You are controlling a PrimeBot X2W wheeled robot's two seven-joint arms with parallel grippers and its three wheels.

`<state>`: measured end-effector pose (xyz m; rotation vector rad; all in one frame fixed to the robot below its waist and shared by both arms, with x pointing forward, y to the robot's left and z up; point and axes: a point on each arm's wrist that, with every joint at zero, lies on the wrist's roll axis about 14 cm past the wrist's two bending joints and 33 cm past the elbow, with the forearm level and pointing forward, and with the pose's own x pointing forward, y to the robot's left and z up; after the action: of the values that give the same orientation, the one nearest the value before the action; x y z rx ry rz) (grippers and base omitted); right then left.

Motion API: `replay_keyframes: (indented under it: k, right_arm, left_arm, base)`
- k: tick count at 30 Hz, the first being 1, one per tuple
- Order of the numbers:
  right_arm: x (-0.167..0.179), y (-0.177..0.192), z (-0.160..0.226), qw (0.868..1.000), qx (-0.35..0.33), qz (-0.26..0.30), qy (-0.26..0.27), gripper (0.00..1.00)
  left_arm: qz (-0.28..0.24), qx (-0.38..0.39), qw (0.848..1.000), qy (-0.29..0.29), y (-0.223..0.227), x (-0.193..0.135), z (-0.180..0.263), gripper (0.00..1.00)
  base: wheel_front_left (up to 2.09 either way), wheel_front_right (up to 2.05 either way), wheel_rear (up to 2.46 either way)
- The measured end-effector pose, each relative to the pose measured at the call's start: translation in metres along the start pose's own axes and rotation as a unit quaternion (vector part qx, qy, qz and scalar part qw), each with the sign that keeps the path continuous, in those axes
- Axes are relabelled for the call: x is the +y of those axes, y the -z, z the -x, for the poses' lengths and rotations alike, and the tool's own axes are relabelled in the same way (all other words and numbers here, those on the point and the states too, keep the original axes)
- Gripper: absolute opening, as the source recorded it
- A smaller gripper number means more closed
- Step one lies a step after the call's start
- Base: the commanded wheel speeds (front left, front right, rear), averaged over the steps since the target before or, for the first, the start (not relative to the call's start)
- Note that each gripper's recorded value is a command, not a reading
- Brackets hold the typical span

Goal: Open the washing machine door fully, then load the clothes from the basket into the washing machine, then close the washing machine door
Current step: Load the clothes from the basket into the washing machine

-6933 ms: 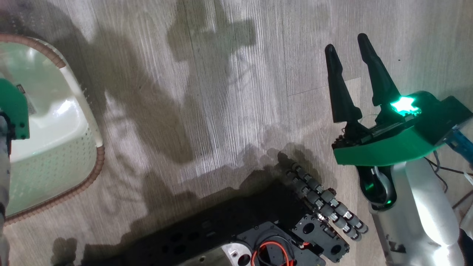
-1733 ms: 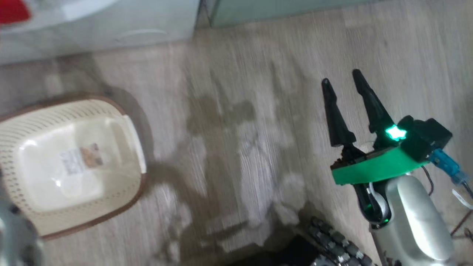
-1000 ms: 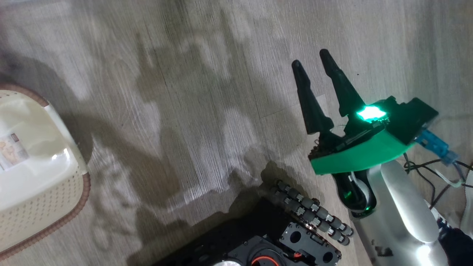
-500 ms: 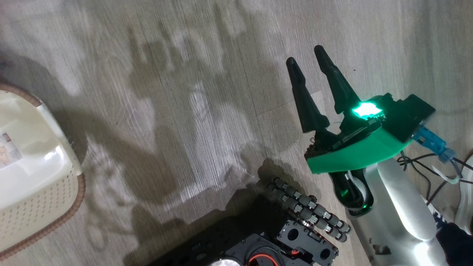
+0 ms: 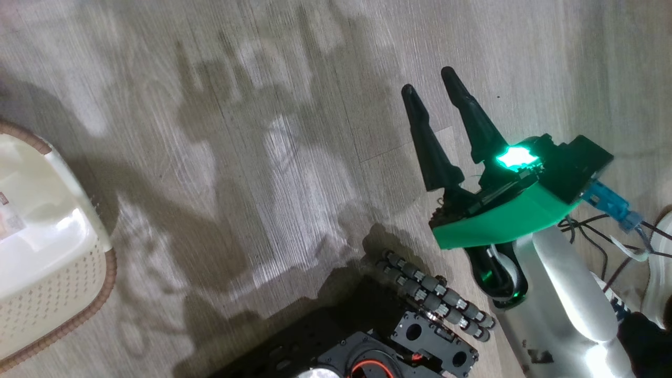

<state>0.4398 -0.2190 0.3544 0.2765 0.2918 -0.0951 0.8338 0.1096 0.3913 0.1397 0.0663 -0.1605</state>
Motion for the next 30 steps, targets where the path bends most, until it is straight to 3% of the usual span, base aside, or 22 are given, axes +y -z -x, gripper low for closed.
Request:
replay_keyframes:
  k: [1, 2, 3, 18, 30]
  right_arm:
    - [0.000, 0.000, 0.000, 1.000, 0.000, 0.000, 0.000, 1.00]
    - [0.000, 0.000, 0.000, 1.000, 0.000, 0.000, -0.001, 1.00]
    - [0.001, 0.000, 0.000, 1.000, -0.001, 0.000, -0.001, 1.00]
    - [0.007, -0.020, -0.002, 0.999, -0.029, 0.021, -0.015, 1.00]
    - [0.025, -0.057, -0.002, 0.995, -0.082, 0.046, -0.040, 1.00]
  left_arm:
    - [0.000, -0.003, 1.000, 0.000, -0.002, 0.000, 0.000, 0.05]
    - [-0.001, -0.007, 1.000, 0.000, -0.003, 0.000, 0.000, 0.41]
    - [-0.001, -0.012, 1.000, 0.001, -0.005, 0.000, 0.000, 1.00]
    - [0.016, -0.039, 0.999, -0.002, -0.045, 0.008, 0.016, 1.00]
    - [0.044, -0.001, 0.998, 0.036, -0.044, -0.010, 0.070, 1.00]
  base:
    - [0.00, 0.00, 0.00]
    - [0.00, 0.00, 0.00]
    - [0.00, 0.00, 0.00]
    - [0.00, 0.00, 0.00]
    - [0.00, 0.00, 0.00]
